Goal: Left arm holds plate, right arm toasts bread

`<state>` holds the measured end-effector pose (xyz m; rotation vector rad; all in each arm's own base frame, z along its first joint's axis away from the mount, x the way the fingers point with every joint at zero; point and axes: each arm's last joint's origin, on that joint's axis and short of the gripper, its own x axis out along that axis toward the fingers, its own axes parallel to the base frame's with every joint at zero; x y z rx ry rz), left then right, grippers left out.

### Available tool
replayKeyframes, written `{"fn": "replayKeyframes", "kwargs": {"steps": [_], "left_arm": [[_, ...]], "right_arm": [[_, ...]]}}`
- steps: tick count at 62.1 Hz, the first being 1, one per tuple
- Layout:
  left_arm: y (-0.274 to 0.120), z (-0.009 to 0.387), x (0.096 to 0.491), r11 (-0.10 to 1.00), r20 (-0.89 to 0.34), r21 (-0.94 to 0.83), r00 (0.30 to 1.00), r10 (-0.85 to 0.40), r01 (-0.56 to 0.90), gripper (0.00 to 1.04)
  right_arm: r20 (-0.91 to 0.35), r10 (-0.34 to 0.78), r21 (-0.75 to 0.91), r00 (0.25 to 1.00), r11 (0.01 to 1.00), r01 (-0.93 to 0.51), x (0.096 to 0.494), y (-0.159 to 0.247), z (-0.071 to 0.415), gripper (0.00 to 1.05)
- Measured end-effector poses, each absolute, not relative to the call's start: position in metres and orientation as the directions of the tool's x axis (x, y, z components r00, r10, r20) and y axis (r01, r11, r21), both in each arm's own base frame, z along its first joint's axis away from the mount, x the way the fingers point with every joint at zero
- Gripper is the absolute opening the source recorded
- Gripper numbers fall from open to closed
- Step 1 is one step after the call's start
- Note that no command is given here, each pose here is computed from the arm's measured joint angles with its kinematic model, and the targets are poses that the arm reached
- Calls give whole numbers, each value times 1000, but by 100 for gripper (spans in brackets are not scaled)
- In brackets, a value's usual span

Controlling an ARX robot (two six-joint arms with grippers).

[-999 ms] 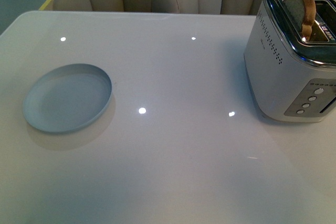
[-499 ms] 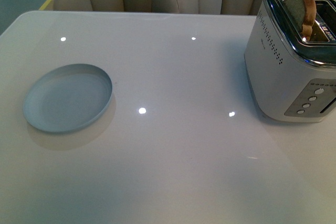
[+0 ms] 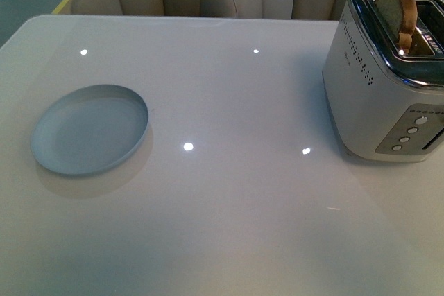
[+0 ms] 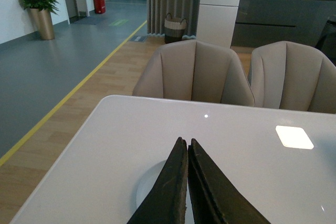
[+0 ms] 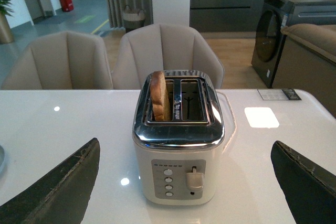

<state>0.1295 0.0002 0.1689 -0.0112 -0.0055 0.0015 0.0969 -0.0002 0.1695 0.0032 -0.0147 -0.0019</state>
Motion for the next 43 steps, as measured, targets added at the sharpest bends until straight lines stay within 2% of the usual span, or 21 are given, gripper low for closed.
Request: {"fn": "replayKeyframes", "kwargs": {"steps": [43], "left_arm": [[0,171,110,1000,14,-11,1000,2,-1,3]], "right_arm": [[15,-2,3,1000,1000,2,97,0,169,96]]}}
